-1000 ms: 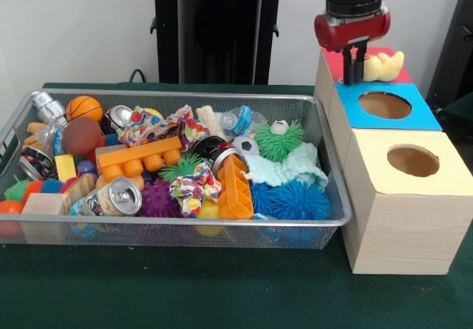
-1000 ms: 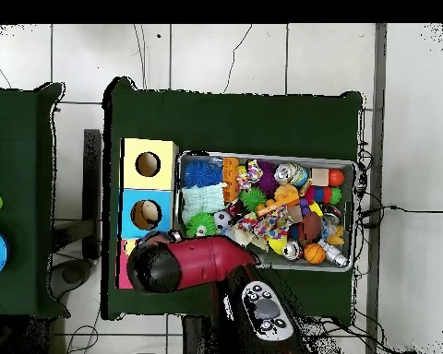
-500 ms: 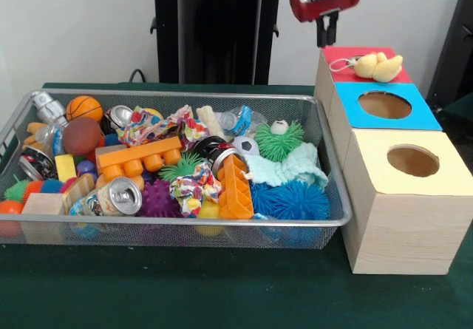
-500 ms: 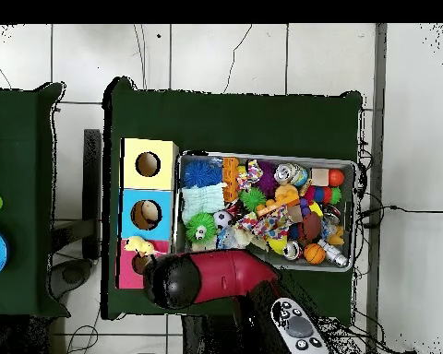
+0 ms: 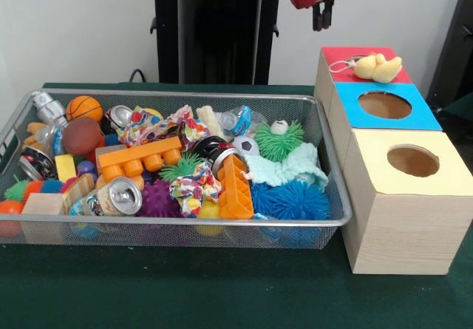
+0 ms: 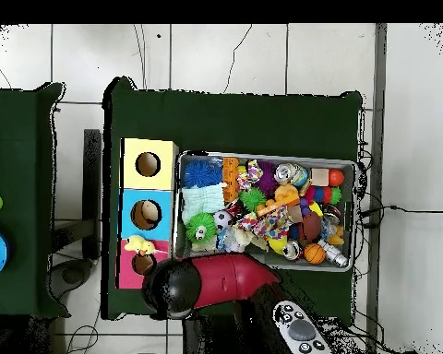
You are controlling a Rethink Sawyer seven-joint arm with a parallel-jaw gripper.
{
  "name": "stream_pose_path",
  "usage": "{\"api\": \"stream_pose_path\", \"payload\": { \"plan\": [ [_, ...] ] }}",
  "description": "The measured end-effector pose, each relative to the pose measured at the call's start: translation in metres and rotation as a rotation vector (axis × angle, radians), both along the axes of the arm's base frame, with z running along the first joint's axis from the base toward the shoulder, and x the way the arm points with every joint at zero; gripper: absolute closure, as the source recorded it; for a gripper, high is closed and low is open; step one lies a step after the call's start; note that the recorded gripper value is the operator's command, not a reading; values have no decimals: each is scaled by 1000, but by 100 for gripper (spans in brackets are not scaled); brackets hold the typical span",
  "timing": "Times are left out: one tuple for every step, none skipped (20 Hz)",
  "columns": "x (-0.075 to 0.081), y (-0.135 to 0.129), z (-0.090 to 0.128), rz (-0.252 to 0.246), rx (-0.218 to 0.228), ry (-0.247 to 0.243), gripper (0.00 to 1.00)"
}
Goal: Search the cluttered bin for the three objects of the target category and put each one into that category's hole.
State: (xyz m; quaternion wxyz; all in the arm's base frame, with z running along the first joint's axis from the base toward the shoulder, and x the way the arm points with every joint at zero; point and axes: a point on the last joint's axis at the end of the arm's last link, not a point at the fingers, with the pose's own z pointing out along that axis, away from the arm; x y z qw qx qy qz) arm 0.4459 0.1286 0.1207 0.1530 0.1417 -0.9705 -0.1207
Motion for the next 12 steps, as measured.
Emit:
{"api": "stream_pose_path", "payload": {
  "plan": [
    [0,1,0,2,2,-2,100],
    [1,2,0,4,4,-4,100],
    [3,4,0,6,7,-16,100],
    [5,6,0,7,8,-25,100],
    [7,7,0,7,9,-37,100],
    [12,11,0,8,10,-65,100],
    [15,13,0,9,11,-79,100],
    [19,16,0,11,12,-100,100],
    [23,18,1,13,13,-116,100],
    [27,20,2,14,14,-133,100],
    [32,22,4,16,15,-147,100],
    [35,22,5,17,15,-154,100]
  ]
}}
